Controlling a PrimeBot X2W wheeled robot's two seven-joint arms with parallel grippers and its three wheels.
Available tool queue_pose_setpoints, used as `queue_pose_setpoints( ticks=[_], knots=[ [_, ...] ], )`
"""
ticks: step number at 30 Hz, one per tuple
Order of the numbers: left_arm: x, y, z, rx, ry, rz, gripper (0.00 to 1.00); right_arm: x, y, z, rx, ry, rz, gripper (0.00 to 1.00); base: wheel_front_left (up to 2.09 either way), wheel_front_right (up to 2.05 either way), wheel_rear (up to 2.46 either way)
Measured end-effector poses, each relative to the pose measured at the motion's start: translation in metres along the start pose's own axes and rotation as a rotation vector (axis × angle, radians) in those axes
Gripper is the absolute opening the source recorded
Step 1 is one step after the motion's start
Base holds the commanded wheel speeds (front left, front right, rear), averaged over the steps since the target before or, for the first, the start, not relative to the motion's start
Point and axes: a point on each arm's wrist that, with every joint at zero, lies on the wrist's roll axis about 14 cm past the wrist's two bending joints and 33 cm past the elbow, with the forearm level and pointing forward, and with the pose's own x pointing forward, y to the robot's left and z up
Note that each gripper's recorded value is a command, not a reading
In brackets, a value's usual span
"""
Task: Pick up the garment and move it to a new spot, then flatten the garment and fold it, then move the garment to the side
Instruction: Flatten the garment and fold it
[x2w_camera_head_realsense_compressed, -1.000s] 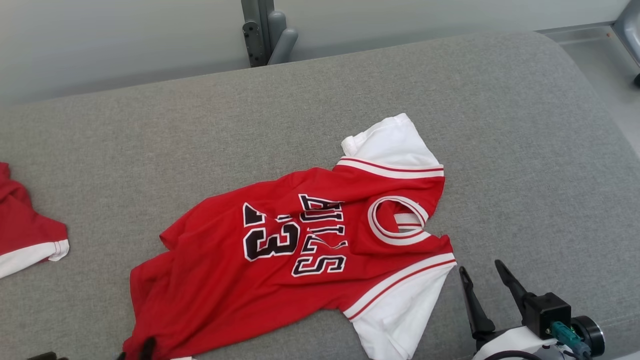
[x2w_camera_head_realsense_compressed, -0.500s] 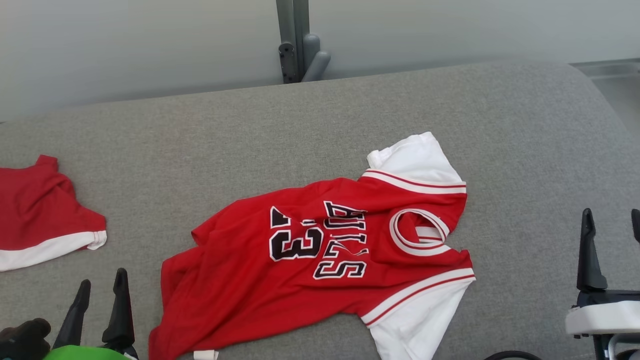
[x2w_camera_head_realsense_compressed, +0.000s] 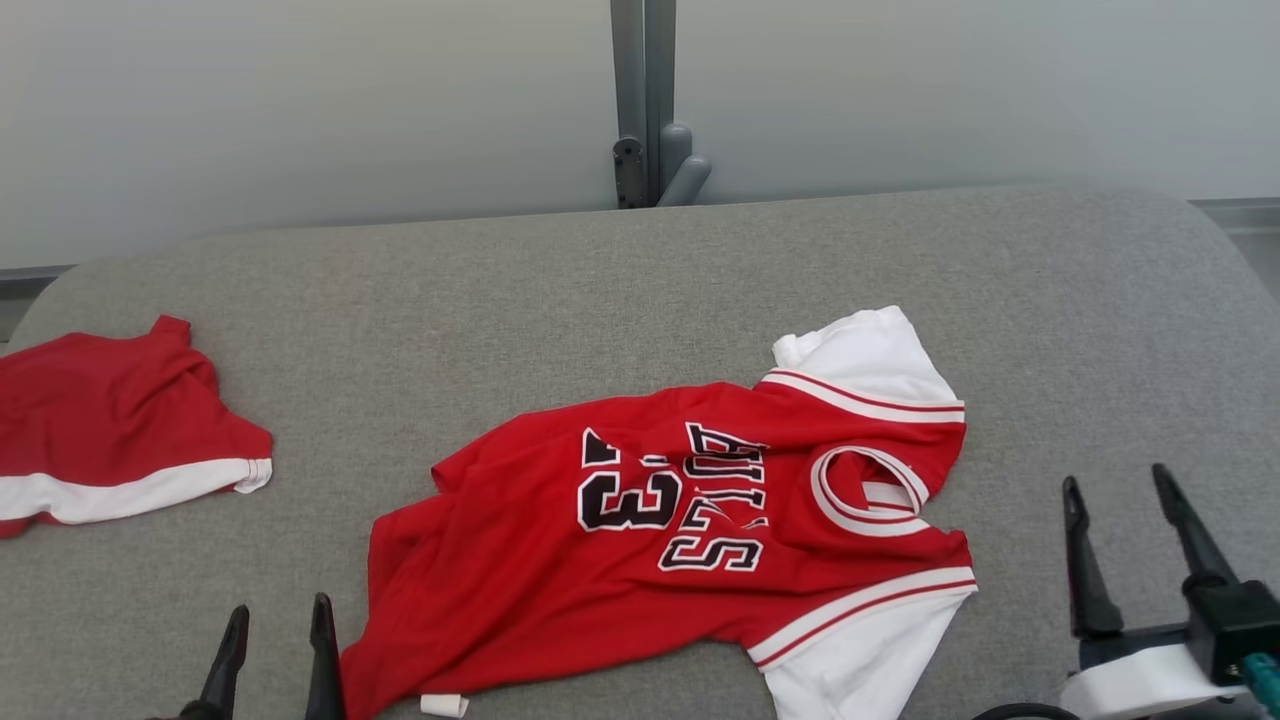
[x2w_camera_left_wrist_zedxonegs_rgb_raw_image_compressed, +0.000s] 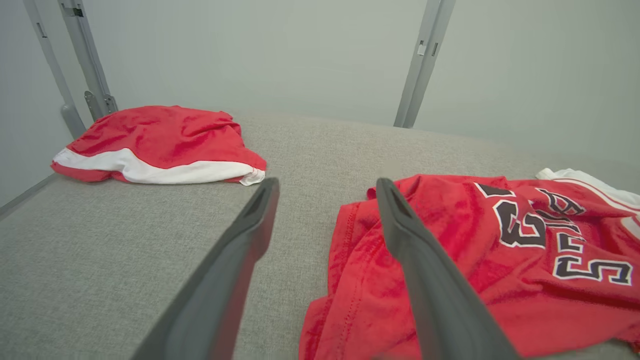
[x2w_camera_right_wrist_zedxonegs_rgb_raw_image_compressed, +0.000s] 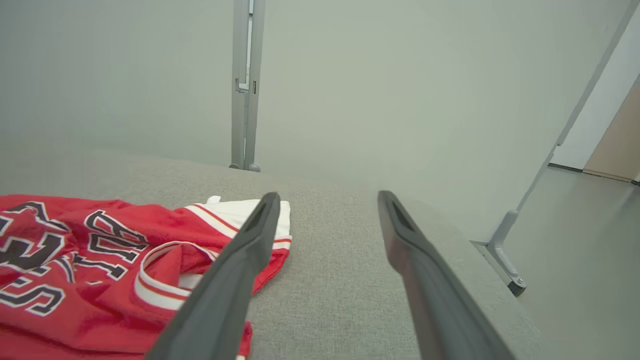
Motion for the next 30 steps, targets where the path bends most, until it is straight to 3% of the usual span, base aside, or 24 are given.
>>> queue_pose_setpoints(
  ticks=[9,30],
  knots=[
    [0.000,0.002,-0.013,0.048,0.022,-0.024,1.00,-0.006,0.044,-0.032,0.044,0.104,0.109,1.00,0.00,0.00,0.00],
    [0.007,-0.003,-0.012,0.046,0.014,-0.046,1.00,-0.013,0.044,-0.035,0.087,0.118,0.093,1.00,0.00,0.00,0.00]
  ],
)
